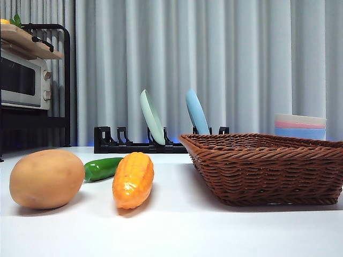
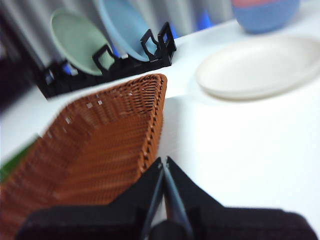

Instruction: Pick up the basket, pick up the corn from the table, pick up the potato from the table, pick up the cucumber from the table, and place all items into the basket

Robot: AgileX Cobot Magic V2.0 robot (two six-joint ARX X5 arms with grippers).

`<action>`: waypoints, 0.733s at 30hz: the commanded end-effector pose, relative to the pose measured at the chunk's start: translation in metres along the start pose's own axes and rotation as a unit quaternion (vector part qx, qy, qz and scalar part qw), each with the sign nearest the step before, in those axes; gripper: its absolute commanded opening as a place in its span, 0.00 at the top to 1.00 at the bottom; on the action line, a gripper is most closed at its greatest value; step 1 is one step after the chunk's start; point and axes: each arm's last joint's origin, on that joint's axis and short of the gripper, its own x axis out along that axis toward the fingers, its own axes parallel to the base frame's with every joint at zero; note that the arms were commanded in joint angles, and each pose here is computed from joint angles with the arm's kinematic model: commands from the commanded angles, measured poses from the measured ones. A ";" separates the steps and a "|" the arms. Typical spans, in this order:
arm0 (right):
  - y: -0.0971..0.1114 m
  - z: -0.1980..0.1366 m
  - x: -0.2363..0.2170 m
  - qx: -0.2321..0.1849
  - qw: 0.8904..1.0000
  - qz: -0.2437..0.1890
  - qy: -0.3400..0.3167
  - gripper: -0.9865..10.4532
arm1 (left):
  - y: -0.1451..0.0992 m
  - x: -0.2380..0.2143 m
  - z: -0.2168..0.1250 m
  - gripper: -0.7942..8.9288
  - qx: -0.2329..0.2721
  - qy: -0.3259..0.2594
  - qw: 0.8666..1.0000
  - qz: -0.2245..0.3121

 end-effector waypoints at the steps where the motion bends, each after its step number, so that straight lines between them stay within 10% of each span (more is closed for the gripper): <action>1: -0.002 -0.004 0.001 0.106 0.994 -0.003 0.006 0.91 | 0.001 0.001 -0.004 0.92 -0.095 0.005 0.995 -0.002; 22: 0.038 0.106 -0.001 0.007 1.000 -0.010 0.025 0.92 | -0.018 -0.010 0.107 0.93 -0.063 -0.007 0.998 0.003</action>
